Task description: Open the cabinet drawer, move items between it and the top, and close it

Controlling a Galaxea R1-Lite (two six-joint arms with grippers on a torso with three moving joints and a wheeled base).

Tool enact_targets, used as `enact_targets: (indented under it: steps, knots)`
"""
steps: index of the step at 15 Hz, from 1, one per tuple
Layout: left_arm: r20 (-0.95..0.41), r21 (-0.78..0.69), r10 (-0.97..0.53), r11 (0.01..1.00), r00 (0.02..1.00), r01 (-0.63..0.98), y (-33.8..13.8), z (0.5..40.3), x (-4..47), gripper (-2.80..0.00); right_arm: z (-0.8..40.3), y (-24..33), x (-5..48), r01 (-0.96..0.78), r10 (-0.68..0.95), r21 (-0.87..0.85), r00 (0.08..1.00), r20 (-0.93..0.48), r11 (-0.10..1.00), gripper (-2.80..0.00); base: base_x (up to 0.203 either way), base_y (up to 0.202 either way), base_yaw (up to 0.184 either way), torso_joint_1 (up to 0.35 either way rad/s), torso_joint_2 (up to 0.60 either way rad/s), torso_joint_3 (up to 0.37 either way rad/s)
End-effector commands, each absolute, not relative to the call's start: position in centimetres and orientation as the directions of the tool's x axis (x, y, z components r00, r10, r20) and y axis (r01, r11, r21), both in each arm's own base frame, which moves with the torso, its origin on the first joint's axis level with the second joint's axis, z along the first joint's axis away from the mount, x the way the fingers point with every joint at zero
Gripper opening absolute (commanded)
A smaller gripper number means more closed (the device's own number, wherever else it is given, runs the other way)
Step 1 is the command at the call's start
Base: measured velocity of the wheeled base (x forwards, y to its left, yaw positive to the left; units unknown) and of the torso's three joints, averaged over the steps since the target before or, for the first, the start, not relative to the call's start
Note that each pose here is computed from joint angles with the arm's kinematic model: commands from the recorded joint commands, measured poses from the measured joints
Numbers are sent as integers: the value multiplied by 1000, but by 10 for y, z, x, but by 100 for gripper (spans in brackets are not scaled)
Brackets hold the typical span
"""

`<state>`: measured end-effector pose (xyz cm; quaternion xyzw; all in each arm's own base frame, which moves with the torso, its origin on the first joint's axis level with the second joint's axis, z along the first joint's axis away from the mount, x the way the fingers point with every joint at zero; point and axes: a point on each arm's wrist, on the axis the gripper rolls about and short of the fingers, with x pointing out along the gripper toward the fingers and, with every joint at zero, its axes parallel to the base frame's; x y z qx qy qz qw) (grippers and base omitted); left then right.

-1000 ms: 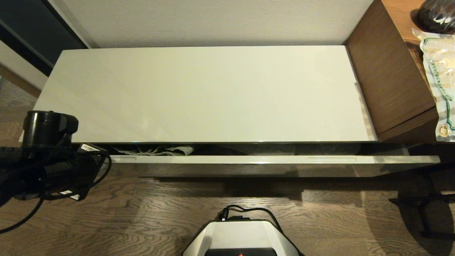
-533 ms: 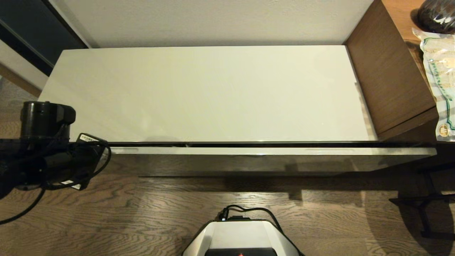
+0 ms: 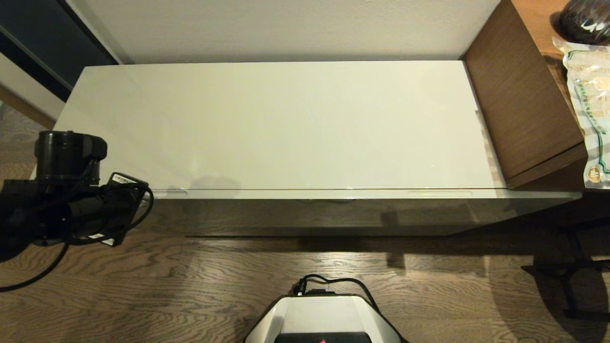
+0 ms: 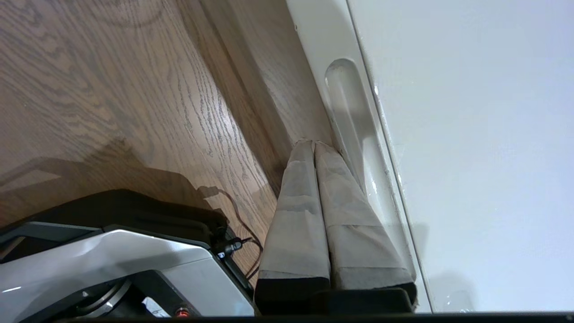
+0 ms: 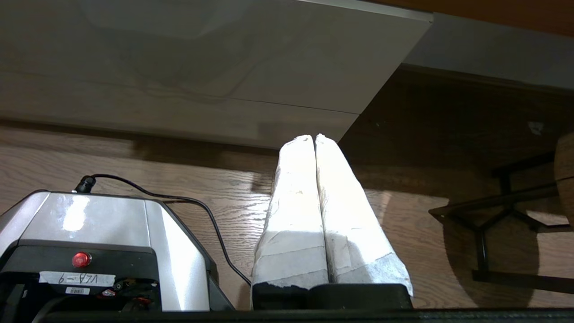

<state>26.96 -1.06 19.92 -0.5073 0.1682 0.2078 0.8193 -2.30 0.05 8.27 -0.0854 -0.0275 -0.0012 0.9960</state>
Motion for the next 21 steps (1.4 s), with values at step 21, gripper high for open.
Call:
enact_targets:
  steps: [21]
  knots:
    - [-417, -312, -169, 949, 893, 34, -2, 134, -24, -280, 83, 0, -23, 6, 3, -171, 999, 54, 985, -280, 0, 0, 0, 0, 0, 0]
